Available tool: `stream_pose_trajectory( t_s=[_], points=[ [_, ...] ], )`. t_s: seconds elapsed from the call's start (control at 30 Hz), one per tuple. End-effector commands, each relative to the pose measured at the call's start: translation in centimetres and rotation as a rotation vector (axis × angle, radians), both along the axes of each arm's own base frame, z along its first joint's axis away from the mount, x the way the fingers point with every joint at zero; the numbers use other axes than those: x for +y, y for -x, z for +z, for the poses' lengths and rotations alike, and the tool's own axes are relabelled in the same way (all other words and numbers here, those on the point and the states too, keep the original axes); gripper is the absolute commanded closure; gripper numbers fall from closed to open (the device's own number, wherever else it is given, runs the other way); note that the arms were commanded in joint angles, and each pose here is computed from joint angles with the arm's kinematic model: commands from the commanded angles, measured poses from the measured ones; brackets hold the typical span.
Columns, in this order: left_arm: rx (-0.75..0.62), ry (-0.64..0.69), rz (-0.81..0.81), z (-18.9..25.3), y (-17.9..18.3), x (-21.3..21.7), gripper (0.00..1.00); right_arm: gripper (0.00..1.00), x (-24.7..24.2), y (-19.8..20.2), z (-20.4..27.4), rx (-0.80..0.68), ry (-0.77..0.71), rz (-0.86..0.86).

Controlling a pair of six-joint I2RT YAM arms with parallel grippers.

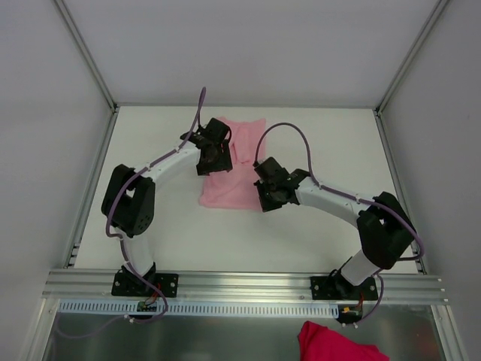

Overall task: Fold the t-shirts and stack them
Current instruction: Fold the folded rectangular tshirt in 1/3 of the way

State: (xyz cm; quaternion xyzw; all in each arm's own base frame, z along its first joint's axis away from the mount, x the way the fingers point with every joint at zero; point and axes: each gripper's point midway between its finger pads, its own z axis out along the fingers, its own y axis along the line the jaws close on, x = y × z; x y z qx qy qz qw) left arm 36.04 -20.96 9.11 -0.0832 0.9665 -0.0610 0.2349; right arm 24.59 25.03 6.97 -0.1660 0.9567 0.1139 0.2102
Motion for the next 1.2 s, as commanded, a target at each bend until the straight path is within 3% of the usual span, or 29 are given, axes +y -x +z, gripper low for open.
stream_pose_trajectory(
  t_s=[0.0, 0.23, 0.43, 0.77, 1.17],
  points=[
    [0.017, -0.057, -0.029, -1.8, -0.9, -0.1, 0.34, 0.99, 1.6, 1.0, 2.0, -0.039, -0.079, 0.011],
    [0.020, -0.086, -0.050, -3.8, -2.1, -0.3, 0.39, 0.99, 1.8, 2.5, 1.6, -0.037, -0.047, 0.029],
    [-0.015, -0.069, -0.069, -4.7, -3.4, -0.6, 0.50, 0.99, 0.9, 3.9, 2.6, -0.039, -0.019, 0.044],
    [-0.073, -0.051, -0.068, -3.5, -6.0, -1.0, 0.46, 0.99, -0.3, 4.2, 3.5, -0.073, 0.011, 0.028],
    [-0.072, -0.109, -0.050, -5.3, -8.1, 0.5, 0.47, 0.99, 1.4, 4.0, 3.6, -0.065, 0.005, 0.078]
  ],
)
